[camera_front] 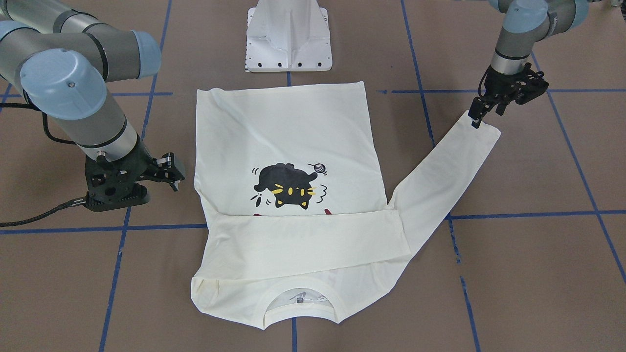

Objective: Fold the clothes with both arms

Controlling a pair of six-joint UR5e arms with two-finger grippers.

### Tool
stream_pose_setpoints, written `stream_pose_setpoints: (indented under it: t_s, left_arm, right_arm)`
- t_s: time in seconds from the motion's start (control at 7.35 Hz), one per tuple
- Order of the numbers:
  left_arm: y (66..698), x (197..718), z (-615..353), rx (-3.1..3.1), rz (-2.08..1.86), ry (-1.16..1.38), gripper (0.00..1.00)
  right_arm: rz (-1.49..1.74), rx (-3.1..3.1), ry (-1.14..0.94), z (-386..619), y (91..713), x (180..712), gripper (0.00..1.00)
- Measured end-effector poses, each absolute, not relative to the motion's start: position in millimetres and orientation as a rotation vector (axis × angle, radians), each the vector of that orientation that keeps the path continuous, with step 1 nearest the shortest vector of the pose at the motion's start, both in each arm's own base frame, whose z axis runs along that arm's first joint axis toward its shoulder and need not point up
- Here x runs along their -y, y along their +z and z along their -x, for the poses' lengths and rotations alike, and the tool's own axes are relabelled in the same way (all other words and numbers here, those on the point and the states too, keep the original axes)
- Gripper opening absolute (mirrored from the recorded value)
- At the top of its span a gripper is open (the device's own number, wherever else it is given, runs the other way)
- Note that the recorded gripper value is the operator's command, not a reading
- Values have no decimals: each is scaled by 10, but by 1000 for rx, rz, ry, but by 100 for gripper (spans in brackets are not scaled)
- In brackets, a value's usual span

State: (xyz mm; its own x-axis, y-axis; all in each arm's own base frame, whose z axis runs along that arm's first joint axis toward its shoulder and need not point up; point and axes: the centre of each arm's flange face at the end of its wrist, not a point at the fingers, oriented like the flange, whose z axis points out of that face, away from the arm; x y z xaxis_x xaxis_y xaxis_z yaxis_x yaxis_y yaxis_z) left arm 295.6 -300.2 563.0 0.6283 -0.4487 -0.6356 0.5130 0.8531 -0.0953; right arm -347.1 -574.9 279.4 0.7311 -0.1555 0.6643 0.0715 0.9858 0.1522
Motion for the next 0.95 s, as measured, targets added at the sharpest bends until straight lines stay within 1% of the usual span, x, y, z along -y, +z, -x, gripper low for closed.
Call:
stream_pose_setpoints:
  t_s: [0.14, 0.54, 0.82, 0.95]
  left_arm:
    - [5662, 3008, -2971, -696, -97, -552, 95]
    - [5717, 3012, -2984, -689, -95, -551, 91]
    - [5728, 3015, -2991, -688, -94, -553, 81]
    - [5724, 3017, -2996, -688, -94, -553, 73]
  right_arm:
    - [-119, 742, -122, 3474, 2785, 5746, 100]
    - [-123, 747, -119, 3466, 2746, 5730, 100]
    - [-124, 749, -121, 3464, 2737, 5725, 100]
    - [-126, 751, -121, 3461, 2727, 5721, 100]
